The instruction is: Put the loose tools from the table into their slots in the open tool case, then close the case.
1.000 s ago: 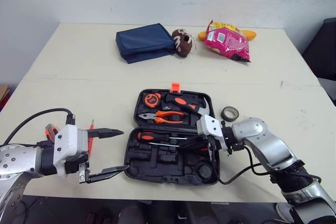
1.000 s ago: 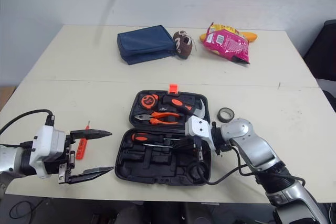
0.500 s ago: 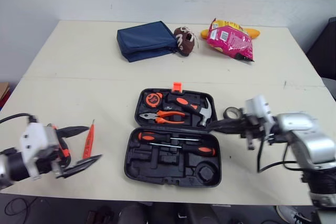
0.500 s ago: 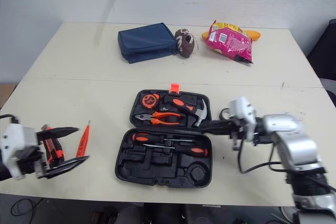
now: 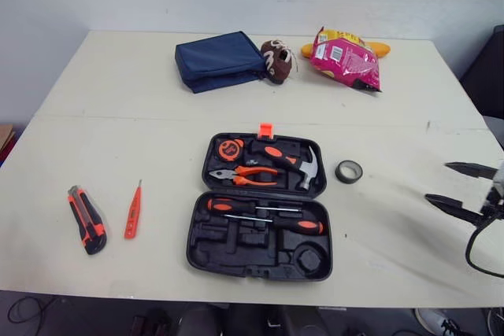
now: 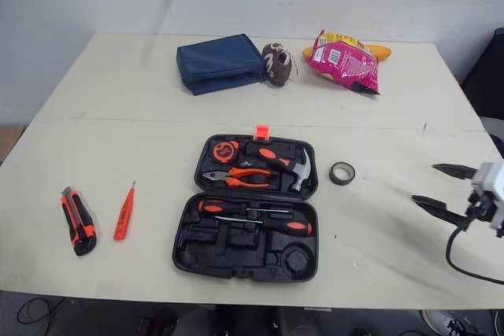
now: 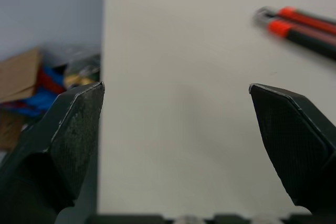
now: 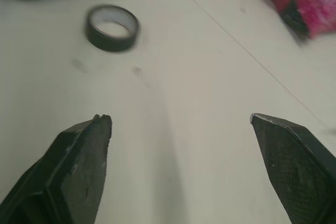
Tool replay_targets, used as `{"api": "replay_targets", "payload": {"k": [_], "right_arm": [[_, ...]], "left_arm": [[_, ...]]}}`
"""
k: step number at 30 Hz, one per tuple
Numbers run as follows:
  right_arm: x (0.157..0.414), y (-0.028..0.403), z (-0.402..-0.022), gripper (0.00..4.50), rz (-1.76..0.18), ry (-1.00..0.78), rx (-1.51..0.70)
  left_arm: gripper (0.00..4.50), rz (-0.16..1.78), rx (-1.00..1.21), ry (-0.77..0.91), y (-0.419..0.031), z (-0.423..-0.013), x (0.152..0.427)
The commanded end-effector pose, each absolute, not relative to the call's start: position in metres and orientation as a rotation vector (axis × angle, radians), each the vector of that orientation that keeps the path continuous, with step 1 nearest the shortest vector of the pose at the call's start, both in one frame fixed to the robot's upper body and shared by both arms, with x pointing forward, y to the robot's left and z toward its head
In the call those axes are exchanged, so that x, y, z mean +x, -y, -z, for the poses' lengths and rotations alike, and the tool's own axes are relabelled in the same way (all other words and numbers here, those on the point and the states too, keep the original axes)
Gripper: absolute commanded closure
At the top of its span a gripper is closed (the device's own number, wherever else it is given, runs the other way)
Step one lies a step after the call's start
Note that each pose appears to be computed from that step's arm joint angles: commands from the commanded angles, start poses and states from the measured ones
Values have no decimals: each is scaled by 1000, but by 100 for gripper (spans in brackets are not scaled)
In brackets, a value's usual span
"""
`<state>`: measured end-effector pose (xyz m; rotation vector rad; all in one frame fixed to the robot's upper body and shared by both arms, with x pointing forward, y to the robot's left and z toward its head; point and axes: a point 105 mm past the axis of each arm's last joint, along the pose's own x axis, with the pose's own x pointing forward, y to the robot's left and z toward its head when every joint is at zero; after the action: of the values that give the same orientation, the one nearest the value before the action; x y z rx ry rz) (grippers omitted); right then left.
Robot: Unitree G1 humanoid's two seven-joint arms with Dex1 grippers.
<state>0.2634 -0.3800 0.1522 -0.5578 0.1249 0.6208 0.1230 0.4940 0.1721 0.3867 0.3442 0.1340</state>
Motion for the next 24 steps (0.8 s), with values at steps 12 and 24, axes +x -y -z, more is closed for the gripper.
{"api": "replay_targets", "payload": {"k": [12, 24], "right_arm": [[292, 291, -169, 5, -979, 142, -457], [278, 184, -204, 5, -1379, 461, -302]], "left_arm": [[0, 57, 300, -328, -420, -187, 160], [0, 141, 122, -576, -292, -159, 190]]}}
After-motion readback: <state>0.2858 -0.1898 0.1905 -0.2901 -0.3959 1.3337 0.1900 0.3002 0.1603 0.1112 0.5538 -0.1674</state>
